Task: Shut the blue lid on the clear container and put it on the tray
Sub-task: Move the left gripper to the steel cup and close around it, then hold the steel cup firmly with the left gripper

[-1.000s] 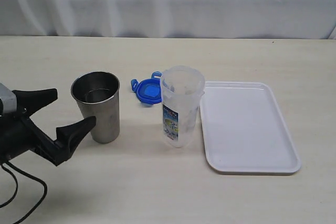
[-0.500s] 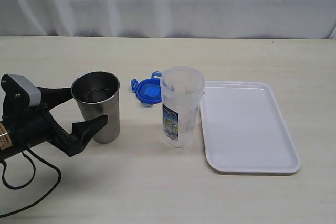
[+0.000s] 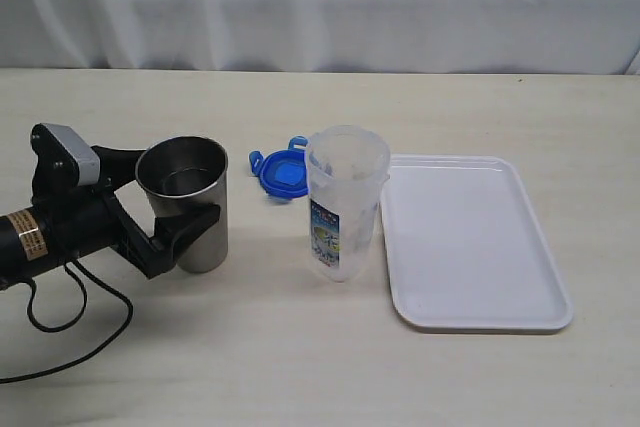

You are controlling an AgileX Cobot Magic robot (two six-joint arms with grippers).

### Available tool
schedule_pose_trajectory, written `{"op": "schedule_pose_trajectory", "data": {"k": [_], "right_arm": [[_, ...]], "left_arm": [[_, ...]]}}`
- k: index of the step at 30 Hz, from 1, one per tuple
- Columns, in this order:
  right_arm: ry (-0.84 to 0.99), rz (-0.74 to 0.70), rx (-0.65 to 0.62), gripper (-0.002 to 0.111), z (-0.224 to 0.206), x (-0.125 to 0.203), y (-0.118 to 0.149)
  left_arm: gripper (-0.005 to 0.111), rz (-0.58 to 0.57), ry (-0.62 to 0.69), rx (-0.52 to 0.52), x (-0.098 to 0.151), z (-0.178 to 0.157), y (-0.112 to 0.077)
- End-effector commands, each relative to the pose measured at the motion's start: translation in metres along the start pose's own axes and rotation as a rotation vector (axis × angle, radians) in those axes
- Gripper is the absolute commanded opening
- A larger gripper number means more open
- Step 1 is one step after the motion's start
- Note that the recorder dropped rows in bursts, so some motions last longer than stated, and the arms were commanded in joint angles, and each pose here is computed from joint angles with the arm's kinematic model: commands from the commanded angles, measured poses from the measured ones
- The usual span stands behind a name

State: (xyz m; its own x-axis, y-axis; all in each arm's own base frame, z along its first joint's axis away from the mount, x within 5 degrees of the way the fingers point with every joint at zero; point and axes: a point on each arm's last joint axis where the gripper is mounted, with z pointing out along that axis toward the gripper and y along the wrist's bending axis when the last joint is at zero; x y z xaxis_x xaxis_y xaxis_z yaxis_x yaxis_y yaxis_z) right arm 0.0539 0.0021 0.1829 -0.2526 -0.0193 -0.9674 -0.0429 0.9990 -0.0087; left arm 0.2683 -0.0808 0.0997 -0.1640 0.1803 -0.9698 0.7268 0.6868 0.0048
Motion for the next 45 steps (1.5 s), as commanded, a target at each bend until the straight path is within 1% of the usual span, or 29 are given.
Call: {"op": "schedule_pose_trajectory", "data": {"k": [1, 5, 11, 20, 29, 45], "right_arm": [[-0.005, -0.004, 0.005, 0.004, 0.0, 0.0, 0.0], [-0.005, -0.004, 0.005, 0.004, 0.0, 0.0, 0.0], [-0.005, -0.004, 0.005, 0.004, 0.0, 0.0, 0.0], [-0.005, -0.004, 0.005, 0.004, 0.0, 0.0, 0.0], [-0.005, -0.004, 0.005, 0.004, 0.0, 0.0, 0.0], [-0.005, -0.004, 0.005, 0.004, 0.0, 0.0, 0.0]], "left_arm": [[0.105, -0.008, -0.005, 0.009, 0.003, 0.005, 0.003], [0.105, -0.01, -0.004, 0.012, 0.005, 0.01, 0.005], [0.105, -0.026, -0.02, 0.012, 0.002, 0.014, 0.009], [0.105, 0.005, -0.031, 0.025, -0.002, 0.022, 0.001], [0.105, 0.006, -0.034, 0.005, -0.003, 0.023, 0.002], [0.105, 0.008, -0.033, 0.01, -0.002, 0.023, 0.002]]}}
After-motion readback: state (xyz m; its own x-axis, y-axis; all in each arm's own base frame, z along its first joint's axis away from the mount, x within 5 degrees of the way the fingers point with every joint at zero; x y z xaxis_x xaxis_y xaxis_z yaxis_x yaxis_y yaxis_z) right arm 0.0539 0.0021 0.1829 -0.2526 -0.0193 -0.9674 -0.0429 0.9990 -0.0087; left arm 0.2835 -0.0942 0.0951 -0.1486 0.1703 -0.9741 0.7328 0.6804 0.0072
